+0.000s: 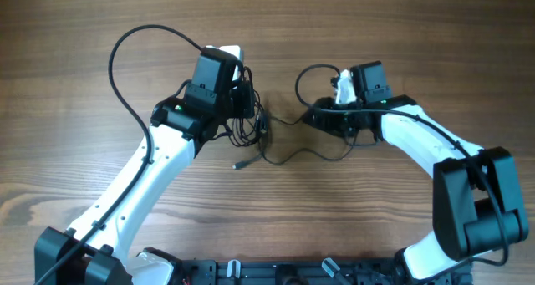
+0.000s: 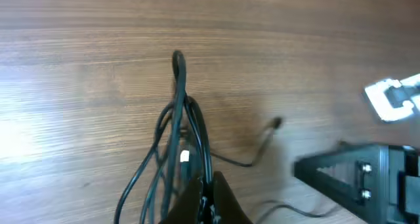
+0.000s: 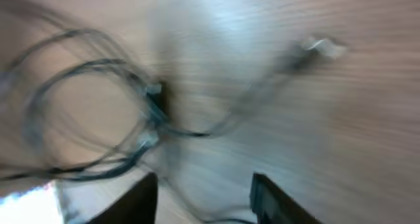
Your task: Untangle cables
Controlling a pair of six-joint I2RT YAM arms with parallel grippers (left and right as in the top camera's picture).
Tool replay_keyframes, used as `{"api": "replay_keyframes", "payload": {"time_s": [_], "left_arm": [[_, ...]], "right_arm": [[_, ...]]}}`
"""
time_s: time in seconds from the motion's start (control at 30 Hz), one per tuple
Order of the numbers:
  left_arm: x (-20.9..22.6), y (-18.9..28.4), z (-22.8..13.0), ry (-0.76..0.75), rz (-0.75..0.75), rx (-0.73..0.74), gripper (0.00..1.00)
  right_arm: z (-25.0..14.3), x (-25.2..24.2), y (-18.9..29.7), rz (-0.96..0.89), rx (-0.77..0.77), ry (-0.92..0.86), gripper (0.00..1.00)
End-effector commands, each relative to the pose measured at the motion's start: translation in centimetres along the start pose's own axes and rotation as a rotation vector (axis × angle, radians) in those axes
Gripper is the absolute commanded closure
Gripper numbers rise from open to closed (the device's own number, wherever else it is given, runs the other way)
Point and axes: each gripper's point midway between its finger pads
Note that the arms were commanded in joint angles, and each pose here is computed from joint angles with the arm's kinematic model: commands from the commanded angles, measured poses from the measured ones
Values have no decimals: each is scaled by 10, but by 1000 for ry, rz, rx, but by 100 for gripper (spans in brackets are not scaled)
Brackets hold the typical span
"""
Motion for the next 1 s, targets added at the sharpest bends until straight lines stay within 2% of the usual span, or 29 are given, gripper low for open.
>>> {"api": "replay_keyframes", "payload": {"time_s": [0.0, 0.03, 0.07, 0.13, 0.23, 0.3, 0.33, 0.37, 0.43, 0.47, 0.6, 0.73, 0.83, 0.97], "left_arm": [[-4, 6, 13, 129, -186, 13, 96], [1, 10, 16, 251, -252, 38, 96], [1, 13, 18, 298, -290, 48, 96], [-2, 18, 22, 352, -352, 58, 96], [-11, 22, 24, 356, -407, 67, 91], [-16, 18, 18, 348, -405, 91, 78], [-17, 16, 15, 345, -399, 98, 90], [-17, 15, 15, 345, -394, 99, 96], [-14, 13, 15, 347, -379, 97, 96], [-3, 8, 16, 328, -316, 74, 96], [99, 2, 18, 354, 205, -51, 91], [142, -20, 4, 404, 318, 1, 69], [164, -48, 0, 285, 340, 36, 69], [188, -63, -12, 264, 375, 82, 67]], "right_arm": [[-10, 86, 28, 457, 88, 253, 34], [-10, 100, 33, 528, 86, 316, 34], [-10, 108, 37, 568, 83, 358, 33], [-11, 120, 43, 632, 81, 428, 32], [-8, 126, 47, 652, 74, 435, 32], [-11, 128, 46, 662, 84, 440, 32], [-15, 130, 46, 671, 96, 446, 32], [-17, 132, 45, 672, 102, 448, 32], [-17, 132, 43, 665, 99, 448, 30], [-17, 132, 42, 662, 99, 446, 30], [-16, 115, 19, 523, 77, 364, 27], [-20, 105, -6, 379, 47, 345, 25], [-22, 95, -28, 228, 0, 347, 25], [-26, 90, -43, 119, -32, 367, 22]]}}
Point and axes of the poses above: each gripper's point midway between its finger pads, its own y axis back along the fingers, its own x axis along the line the jaws close on, z = x × y, and after that the axes turned 2 degrees about -y, right-handed
